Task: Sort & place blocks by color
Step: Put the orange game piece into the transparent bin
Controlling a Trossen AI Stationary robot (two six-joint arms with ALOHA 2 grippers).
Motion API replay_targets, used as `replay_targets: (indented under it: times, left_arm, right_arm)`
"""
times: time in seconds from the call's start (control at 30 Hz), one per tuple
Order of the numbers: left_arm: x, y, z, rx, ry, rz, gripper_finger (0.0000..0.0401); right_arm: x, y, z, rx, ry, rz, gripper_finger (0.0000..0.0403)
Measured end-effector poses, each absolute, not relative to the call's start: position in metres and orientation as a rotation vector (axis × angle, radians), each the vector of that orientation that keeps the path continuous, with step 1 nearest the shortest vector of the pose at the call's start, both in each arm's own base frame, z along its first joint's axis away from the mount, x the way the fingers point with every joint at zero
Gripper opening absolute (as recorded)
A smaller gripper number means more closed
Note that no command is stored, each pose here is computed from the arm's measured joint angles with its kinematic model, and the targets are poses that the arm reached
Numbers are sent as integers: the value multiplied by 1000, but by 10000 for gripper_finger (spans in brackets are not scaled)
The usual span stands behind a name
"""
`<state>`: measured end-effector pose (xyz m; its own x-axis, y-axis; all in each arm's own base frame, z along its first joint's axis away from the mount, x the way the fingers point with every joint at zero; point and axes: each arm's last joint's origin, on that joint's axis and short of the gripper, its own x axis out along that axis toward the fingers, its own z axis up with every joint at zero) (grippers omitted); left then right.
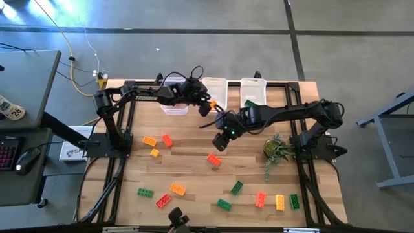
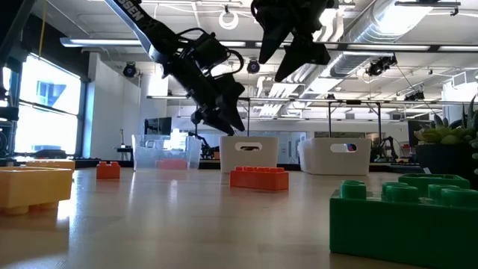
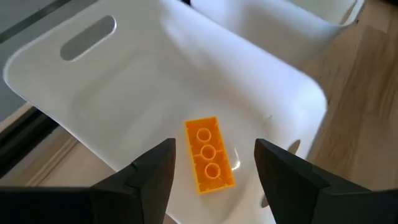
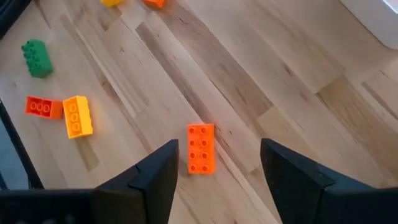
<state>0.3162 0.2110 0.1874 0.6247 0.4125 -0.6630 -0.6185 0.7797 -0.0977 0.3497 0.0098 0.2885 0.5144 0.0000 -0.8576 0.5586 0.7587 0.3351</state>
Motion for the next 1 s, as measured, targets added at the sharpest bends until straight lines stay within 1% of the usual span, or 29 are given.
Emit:
replay_targets:
  times: [0.1,0.23,0.37,0.67,0.8,1.0]
  left_arm:
    - [313,208,199,-339,644,572,205]
    - [303,199,217,-352,663,548,206]
    - [286,185,239,-376,718,535,207]
    - [242,150,281,-533,783,582,207]
    - [229,140,290,-553,797,639,207]
    - [220,126,290,-600,879,677,207]
  right_arm:
    - [352,12,289,630,969,-352,215]
    - [356,12,283,606,975,-343,227]
    - [363,13,274,607,985,-345,237]
    - [379,30,246,556,1045,-292,238]
    - [383,40,234,532,1079,-276,238]
    - [389,57,215,496,1127,-261,238]
